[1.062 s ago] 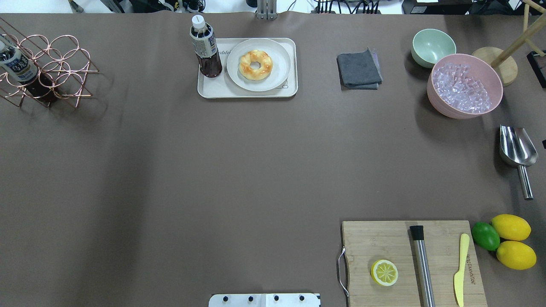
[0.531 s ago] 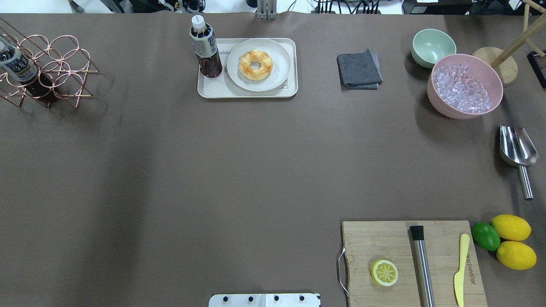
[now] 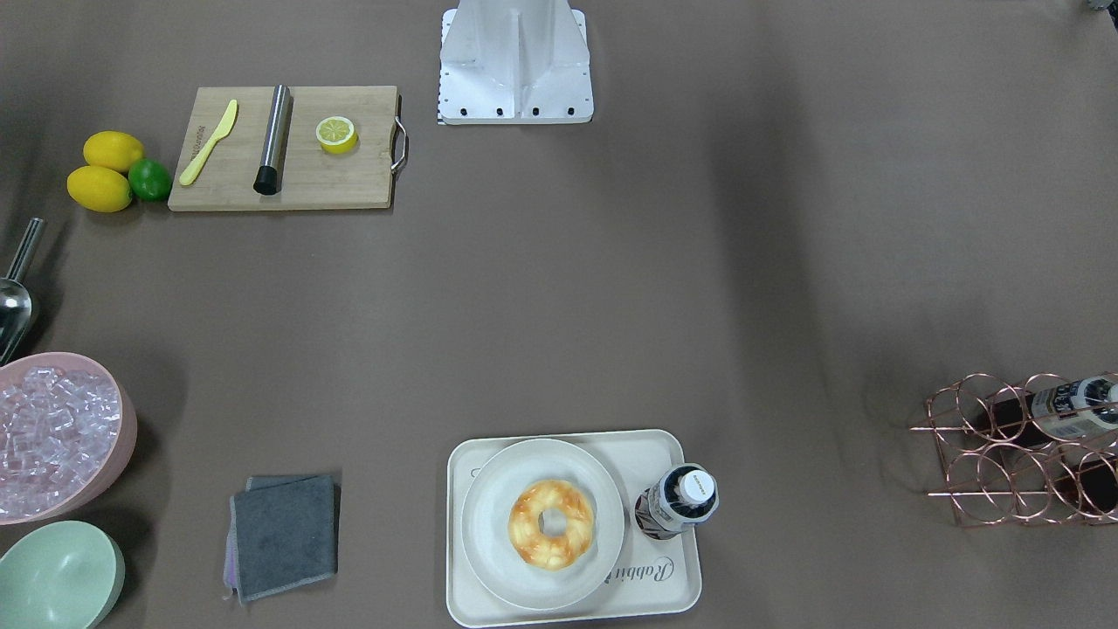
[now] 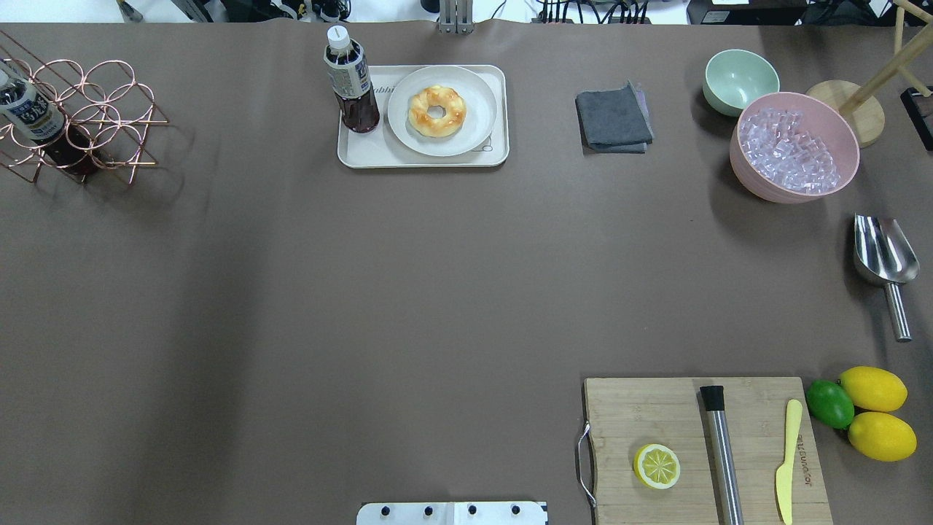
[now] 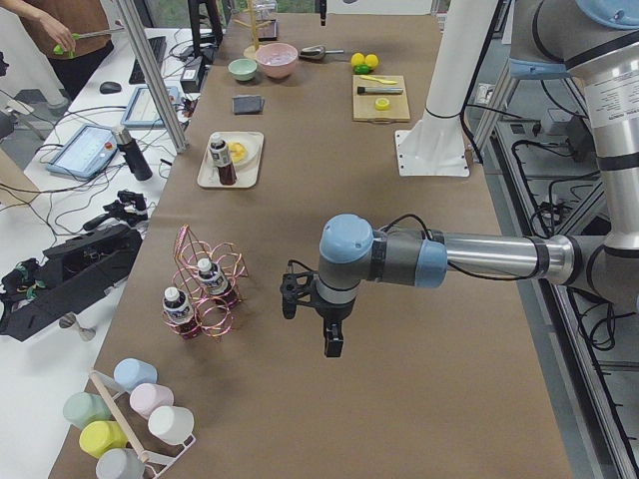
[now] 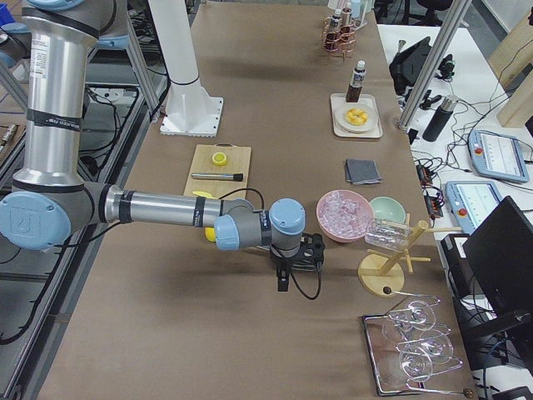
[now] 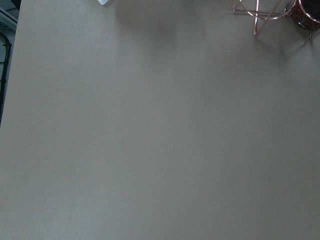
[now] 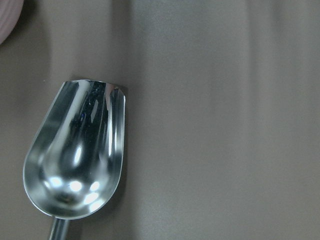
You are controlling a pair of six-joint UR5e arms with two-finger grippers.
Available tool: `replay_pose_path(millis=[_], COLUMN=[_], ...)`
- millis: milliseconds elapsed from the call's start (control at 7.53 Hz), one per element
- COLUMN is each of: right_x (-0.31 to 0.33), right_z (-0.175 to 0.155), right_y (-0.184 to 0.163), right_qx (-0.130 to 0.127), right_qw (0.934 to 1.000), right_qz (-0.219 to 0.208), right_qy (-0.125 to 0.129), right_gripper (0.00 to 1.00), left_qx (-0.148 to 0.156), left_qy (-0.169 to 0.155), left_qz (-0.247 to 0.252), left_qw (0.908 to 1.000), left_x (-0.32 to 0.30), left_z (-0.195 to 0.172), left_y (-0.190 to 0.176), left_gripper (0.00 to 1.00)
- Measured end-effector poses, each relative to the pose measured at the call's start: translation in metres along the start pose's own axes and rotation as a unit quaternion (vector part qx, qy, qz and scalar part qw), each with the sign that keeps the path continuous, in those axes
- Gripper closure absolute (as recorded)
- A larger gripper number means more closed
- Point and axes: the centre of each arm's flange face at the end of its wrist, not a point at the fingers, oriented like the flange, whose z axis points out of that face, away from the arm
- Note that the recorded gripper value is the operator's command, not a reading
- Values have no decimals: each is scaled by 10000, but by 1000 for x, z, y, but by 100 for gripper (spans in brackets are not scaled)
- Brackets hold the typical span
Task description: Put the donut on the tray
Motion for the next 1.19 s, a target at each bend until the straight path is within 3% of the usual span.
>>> replay_pose_path(millis=[664,1195], right_x=[13,15], right_z=[-6,-8], right_y=[3,4], right_qx=[42,48], right_qw=[10000,9999], right_qz=[-34,-45], right_qy=[80,87], right_gripper=[0,0], left_qx=[-268,-307], left_qy=[238,262], left_qz=[130,200], left_qw=[9993,9990], left_x=[18,22], left_z=[14,18], left_y=[-4,-4], left_gripper=[2,2])
